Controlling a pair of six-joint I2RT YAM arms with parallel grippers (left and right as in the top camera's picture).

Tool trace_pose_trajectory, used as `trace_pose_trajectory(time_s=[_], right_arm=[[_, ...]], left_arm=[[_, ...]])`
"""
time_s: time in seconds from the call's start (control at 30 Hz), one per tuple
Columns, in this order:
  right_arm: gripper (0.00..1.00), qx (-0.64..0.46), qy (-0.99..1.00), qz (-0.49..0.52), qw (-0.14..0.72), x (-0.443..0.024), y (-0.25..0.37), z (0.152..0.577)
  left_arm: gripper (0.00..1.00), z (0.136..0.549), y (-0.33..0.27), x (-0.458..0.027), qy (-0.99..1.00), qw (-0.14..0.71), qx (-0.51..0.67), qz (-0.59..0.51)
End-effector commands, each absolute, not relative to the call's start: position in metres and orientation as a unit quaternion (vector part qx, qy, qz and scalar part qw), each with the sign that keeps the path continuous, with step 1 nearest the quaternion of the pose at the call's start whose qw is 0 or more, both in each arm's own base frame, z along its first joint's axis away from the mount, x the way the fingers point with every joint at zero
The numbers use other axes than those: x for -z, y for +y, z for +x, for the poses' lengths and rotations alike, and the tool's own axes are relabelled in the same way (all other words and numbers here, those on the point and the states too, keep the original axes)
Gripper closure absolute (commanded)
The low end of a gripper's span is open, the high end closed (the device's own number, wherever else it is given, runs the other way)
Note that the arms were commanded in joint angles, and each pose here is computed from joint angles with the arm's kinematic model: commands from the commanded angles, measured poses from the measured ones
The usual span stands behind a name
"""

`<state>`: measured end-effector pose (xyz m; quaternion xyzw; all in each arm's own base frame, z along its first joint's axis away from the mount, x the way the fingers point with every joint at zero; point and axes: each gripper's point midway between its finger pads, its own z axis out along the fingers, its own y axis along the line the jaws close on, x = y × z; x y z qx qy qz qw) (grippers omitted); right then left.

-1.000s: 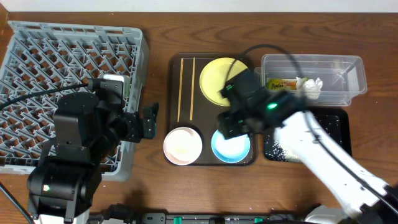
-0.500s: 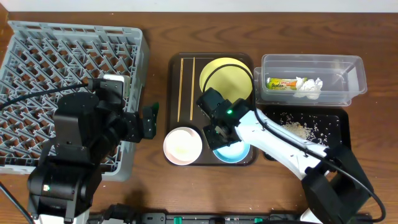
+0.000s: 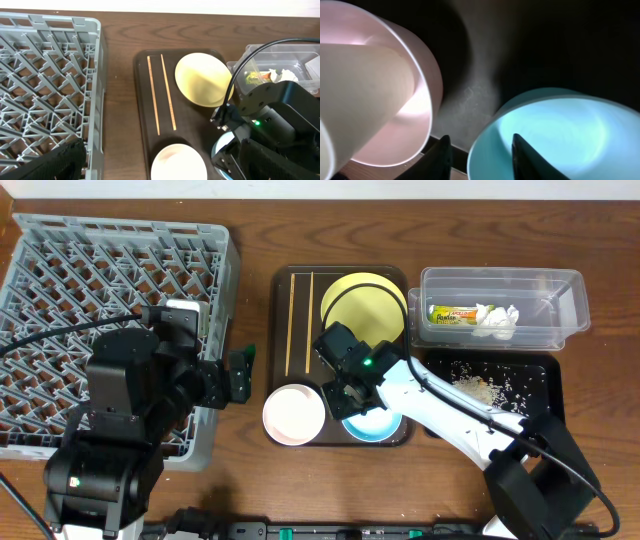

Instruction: Sort waste into correct bins and load items into the dishwasher

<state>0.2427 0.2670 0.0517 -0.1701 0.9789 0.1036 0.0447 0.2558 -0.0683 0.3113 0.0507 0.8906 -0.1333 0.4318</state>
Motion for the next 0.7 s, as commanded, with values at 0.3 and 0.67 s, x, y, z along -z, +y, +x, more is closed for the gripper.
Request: trace_pose_trajectory(time_s=[0.3,0.67], right_arm=[[0.74,-0.059,0.988,-0.141,0.031,-0.027,0.237,0.24],[0.72,-0.089,0.98,-0.167,0.053,-0.043,0.246,0.254]], left_arm=[[0.02,0.255,-0.069,-0.32,0.886,0.439,0.141,0.047],[0.02,0.255,-0.069,-0.32,0.886,0.439,0.141,0.047]])
